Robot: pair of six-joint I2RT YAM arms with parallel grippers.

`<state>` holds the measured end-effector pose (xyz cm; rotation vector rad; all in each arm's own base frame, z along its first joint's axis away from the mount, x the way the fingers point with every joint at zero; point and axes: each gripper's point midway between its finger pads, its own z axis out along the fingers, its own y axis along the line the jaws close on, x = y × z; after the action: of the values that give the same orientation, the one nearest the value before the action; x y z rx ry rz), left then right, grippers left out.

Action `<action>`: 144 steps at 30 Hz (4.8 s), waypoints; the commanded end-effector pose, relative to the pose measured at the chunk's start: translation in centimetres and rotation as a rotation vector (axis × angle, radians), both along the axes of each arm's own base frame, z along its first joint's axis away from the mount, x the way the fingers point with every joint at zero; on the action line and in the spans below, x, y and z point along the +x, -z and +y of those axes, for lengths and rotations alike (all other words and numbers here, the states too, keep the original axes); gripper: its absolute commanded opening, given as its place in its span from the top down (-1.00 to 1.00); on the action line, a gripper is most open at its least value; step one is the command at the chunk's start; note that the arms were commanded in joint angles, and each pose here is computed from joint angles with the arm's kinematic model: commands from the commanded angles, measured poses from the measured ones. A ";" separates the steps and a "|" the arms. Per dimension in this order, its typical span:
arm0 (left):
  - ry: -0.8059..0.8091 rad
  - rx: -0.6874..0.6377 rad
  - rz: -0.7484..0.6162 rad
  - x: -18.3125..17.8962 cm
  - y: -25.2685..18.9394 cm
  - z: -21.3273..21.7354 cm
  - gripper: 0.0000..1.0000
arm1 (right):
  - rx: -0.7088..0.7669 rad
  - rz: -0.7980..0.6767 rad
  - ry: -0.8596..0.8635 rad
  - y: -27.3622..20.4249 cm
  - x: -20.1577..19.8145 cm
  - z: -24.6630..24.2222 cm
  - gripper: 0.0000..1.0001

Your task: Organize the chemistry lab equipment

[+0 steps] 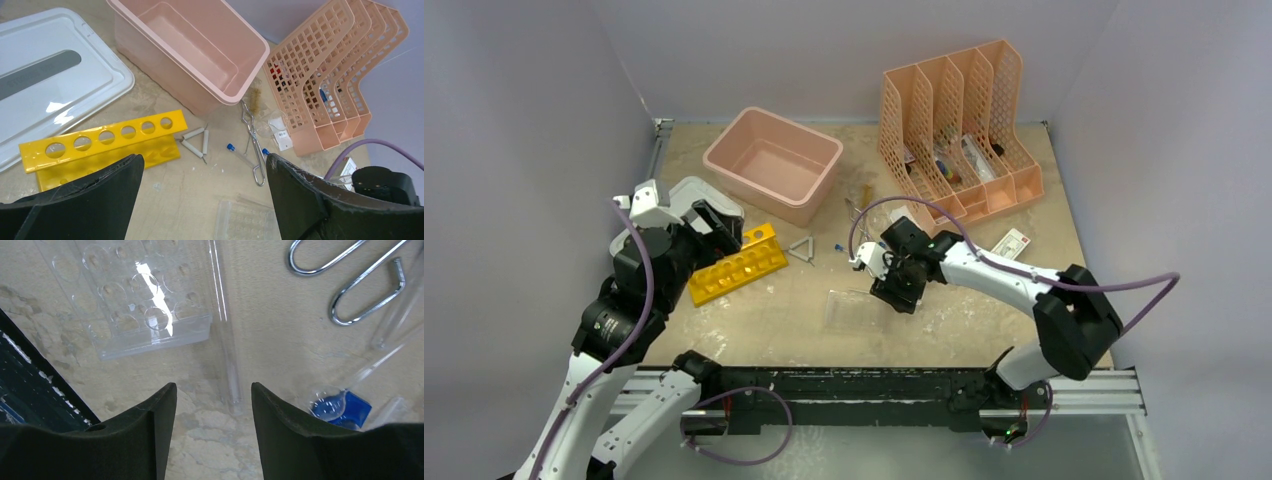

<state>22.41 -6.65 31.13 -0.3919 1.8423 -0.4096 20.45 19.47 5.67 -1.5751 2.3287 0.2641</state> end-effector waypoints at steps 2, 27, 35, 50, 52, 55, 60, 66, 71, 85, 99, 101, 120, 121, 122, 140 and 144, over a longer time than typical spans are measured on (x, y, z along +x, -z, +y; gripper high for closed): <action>0.014 -0.013 -0.057 0.2 -1.8 -0.2 -0.85 | 0.013 0.030 -0.054 1.2 -0.1 0.6 -0.13; 0.011 -0.029 -0.042 0.2 -1.3 -0.4 -0.86 | -0.101 0.027 -0.094 4.2 0.9 -0.5 0.55; -0.025 -0.055 -0.039 0.6 -1.0 -0.2 -0.87 | 0.018 -0.162 -0.082 -1.2 3.0 0.7 0.67; 0.471 -0.312 0.055 2.2 2.7 -12.1 -0.94 | 0.519 -0.467 -0.113 -12.4 4.9 7.2 0.65; 0.540 -0.413 0.049 2.4 2.8 -13.9 -0.94 | 0.582 -0.470 -0.138 -13.2 4.6 8.1 0.66; 0.599 -0.527 0.020 2.6 2.1 -15.6 -0.94 | 0.644 -0.476 -0.157 -13.9 4.4 9.1 0.66; 0.630 -0.558 0.086 2.4 4.0 -16.9 -0.84 | 0.675 -0.455 -0.180 -13.5 4.3 10.0 0.67; 0.621 -0.567 0.117 2.3 5.6 -17.3 -0.75 | 0.661 -0.437 -0.197 -12.8 4.3 10.3 0.67; 0.582 -0.590 0.135 3.0 5.6 -17.3 -0.45 | 0.630 -0.411 -0.213 -12.0 4.2 10.3 0.67; 0.499 -0.563 0.290 3.9 8.4 -17.3 0.07 | 0.537 -0.376 -0.250 -10.0 4.0 9.9 0.69; 0.569 -0.507 0.379 2.6 9.8 -17.9 0.68 | 0.530 -0.362 -0.256 -9.7 3.9 10.0 0.66; 0.568 -0.502 0.362 2.8 9.3 -17.8 0.88 | 0.530 -0.361 -0.249 -9.8 3.9 10.0 0.59; 0.071 0.142 0.401 3.9 5.2 -4.5 1.00 | 0.844 -0.402 -0.141 -19.7 2.0 11.0 -0.33; 0.026 0.187 0.400 3.7 4.5 -3.2 1.00 | 0.857 -0.386 -0.103 -20.1 2.0 11.0 -0.36; -0.017 0.228 0.402 3.5 3.8 -2.0 1.00 | 0.870 -0.361 -0.062 -20.4 2.1 11.0 -0.38; -0.221 0.402 0.488 6.9 3.7 3.5 1.00 | 0.839 -0.054 0.385 -17.2 3.4 11.6 -0.38; -0.311 0.449 0.520 5.6 3.6 6.2 1.00 | 0.817 -0.064 0.401 -16.7 3.6 11.2 -0.38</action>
<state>28.86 -2.88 26.07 -0.4623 2.3037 0.2765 23.53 30.95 20.68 -0.7577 2.0586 0.9158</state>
